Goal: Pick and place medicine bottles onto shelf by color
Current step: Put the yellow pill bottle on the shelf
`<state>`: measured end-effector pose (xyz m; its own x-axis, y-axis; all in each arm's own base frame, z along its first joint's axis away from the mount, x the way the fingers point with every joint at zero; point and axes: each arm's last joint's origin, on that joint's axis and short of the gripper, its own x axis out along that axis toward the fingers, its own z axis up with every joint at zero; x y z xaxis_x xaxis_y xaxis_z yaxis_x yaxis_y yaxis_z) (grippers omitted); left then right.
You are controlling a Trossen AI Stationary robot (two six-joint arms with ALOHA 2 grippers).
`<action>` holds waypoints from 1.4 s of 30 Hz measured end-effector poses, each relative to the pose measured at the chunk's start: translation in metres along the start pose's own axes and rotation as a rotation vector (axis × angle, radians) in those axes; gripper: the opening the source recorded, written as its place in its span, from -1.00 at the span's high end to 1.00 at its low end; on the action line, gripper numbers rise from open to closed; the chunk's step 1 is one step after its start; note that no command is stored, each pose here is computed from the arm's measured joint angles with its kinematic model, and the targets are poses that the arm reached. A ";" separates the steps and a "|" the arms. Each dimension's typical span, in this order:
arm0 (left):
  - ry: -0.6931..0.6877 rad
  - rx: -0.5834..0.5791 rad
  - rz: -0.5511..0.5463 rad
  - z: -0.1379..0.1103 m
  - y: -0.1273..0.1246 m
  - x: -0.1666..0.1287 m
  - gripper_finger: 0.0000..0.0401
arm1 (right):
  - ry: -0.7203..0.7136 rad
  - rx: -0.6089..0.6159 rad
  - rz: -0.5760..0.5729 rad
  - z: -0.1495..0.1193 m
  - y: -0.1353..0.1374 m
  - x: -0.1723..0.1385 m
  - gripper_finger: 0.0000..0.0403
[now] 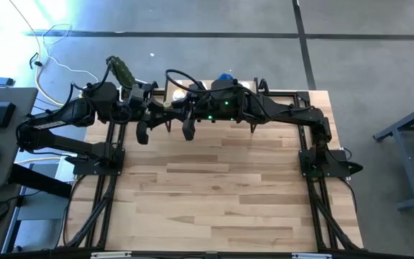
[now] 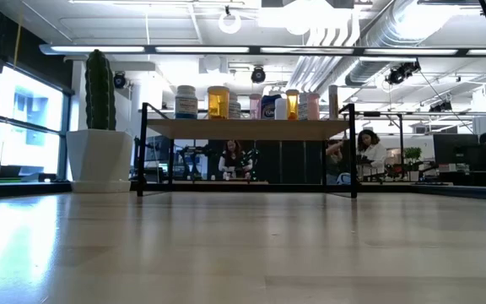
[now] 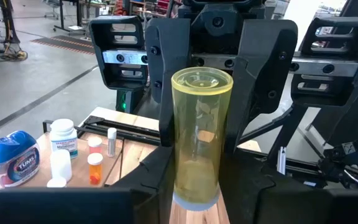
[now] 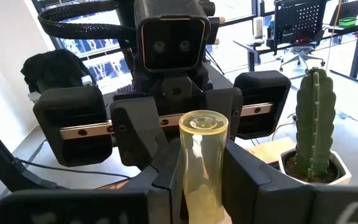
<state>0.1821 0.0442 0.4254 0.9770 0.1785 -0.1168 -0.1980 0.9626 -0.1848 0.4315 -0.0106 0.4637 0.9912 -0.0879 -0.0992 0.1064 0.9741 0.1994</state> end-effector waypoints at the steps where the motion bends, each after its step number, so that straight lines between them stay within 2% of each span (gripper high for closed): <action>1: 0.000 0.005 0.000 0.000 0.000 0.000 0.54 | 0.000 0.000 0.000 0.000 0.000 0.000 0.64; 17: 0.015 0.022 0.002 -0.001 0.000 0.000 0.58 | 0.015 0.014 -0.003 -0.002 0.000 0.000 0.61; 20: 0.026 0.026 0.001 -0.003 0.000 0.000 0.58 | 0.034 0.020 -0.006 -0.003 -0.001 0.000 0.50; 24: 0.055 0.049 0.017 -0.005 0.001 0.000 0.58 | 0.069 0.053 -0.017 -0.007 -0.002 0.000 0.26; 30: 0.184 0.070 0.074 -0.018 0.005 -0.002 0.58 | 0.117 0.059 -0.032 -0.007 -0.003 -0.007 -0.04; 36: 0.322 0.129 0.102 -0.031 0.007 -0.005 0.58 | 0.175 0.164 -0.062 -0.005 -0.016 -0.016 -0.12; 42: 0.430 0.253 0.146 -0.040 0.010 -0.009 0.58 | 0.329 0.350 -0.035 -0.013 -0.033 -0.021 -0.13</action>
<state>0.1679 0.0443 0.3859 0.8091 0.2658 -0.5241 -0.2524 0.9626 0.0987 0.4062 -0.0380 0.4469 0.9149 0.0057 -0.4035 0.2157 0.8382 0.5008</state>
